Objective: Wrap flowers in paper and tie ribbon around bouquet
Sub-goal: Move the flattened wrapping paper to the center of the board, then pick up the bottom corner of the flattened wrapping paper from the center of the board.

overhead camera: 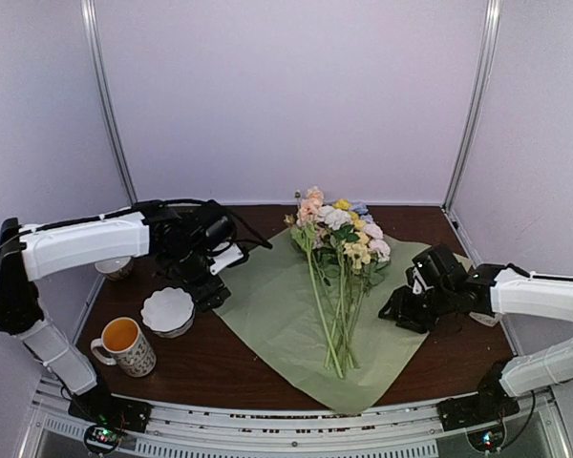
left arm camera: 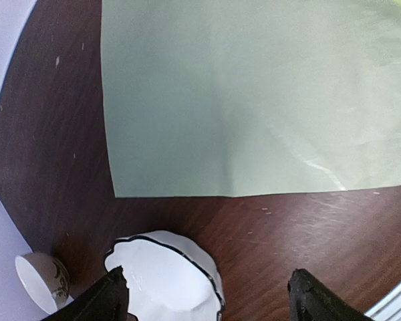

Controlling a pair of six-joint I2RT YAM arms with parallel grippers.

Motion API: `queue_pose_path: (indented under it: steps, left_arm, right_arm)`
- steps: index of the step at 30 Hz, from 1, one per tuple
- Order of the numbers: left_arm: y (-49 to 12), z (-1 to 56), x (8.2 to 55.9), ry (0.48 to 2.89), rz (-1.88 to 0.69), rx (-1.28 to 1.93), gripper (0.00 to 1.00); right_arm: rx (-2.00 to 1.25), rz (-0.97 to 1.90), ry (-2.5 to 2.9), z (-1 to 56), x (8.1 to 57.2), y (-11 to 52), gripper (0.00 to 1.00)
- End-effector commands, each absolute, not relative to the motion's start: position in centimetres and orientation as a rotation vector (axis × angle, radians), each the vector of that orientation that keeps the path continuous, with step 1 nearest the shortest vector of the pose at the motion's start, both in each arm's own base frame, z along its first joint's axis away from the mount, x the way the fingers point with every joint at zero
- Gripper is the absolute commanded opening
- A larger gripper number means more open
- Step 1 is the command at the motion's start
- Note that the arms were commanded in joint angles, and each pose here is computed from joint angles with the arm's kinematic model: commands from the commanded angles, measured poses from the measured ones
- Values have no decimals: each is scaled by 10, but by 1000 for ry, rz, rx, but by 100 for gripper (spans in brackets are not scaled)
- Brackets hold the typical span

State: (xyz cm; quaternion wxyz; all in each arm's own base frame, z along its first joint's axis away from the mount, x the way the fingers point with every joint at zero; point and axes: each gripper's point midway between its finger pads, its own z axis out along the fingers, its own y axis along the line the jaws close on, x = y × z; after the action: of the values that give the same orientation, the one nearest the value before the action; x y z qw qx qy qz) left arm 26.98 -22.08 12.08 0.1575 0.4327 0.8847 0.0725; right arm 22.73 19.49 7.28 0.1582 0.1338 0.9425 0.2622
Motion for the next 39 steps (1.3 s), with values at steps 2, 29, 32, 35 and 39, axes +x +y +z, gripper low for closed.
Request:
queue_pose_path:
  steps: [2,29,32,35,39]
  left_arm:
    - [-307,184,206,2050,-152,1481,85]
    - [-452,56,42,1255,154,2288,69]
    - [-453,50,39,1223,144,2322,73]
    - [-457,48,42,1159,173,2328,76]
    - [-461,41,58,1133,236,2341,74]
  right_arm:
    - [334,350,2700,95,210,134,59]
    - [-253,659,2809,74,142,255,58]
    - [-277,676,2787,78,146,262,58]
    - [-293,681,2757,87,154,268,58]
    - [-291,667,2751,91,162,270,58]
